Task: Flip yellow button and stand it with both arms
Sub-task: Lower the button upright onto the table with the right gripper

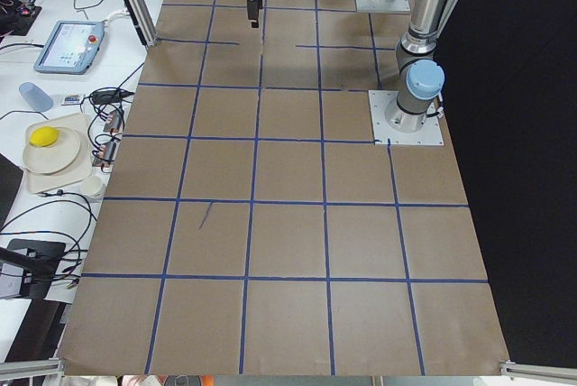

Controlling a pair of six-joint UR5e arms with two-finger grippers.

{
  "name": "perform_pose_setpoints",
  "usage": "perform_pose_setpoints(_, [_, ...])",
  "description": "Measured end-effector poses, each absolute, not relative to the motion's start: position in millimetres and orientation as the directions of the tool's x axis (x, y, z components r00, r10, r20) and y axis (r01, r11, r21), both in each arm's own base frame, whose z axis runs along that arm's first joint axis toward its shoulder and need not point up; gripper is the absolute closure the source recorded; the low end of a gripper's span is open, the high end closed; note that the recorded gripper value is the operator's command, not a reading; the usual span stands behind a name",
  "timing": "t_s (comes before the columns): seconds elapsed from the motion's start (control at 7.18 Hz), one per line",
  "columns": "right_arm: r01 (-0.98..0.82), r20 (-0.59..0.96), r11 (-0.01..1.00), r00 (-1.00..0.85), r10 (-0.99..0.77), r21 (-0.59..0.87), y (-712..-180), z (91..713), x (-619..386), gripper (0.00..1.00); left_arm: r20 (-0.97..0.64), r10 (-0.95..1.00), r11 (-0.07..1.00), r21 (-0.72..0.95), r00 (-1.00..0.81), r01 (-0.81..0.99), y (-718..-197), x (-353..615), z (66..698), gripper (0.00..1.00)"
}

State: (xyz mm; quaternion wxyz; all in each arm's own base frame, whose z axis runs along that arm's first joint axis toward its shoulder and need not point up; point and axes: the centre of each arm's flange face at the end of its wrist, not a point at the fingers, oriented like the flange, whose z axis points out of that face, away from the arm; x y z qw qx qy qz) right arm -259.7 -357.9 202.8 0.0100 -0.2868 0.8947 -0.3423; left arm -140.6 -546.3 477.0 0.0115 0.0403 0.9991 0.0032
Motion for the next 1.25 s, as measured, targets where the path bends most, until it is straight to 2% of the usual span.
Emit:
perform_pose_setpoints(0.28, [-0.475, 0.171, 0.623, -0.859, -0.483, -0.622, -358.3, 200.7, -267.4, 0.93, -0.022, 0.078, 0.997, 0.007, -0.997, 0.078, -546.5, -139.9, 477.1, 0.01])
perform_pose_setpoints(0.42, [-0.463, 0.176, 0.631, -0.868, -0.464, -0.622, -358.8, 202.5, -269.3, 0.88, -0.022, 0.078, 0.997, 0.007, -0.997, 0.078, -546.6, -139.8, 477.2, 0.01])
perform_pose_setpoints(0.56, [-0.459, 0.185, 0.636, -0.873, -0.451, -0.62, -359.3, 203.3, -271.0, 0.43, -0.022, 0.078, 0.997, 0.007, -0.997, 0.078, -546.6, -139.7, 477.2, 0.01])
perform_pose_setpoints(0.7, [-0.457, 0.188, 0.639, -0.876, -0.445, -0.619, -359.3, 203.0, -271.8, 0.35, -0.023, 0.078, 0.997, 0.007, -0.997, 0.078, -546.6, -139.6, 477.2, 0.01])
perform_pose_setpoints(1.25, [-0.442, 0.169, 0.665, -0.884, -0.435, -0.602, -357.6, 199.8, -272.5, 0.33, -0.023, 0.078, 0.997, 0.008, -0.997, 0.078, -546.3, -139.6, 476.8, 0.01])
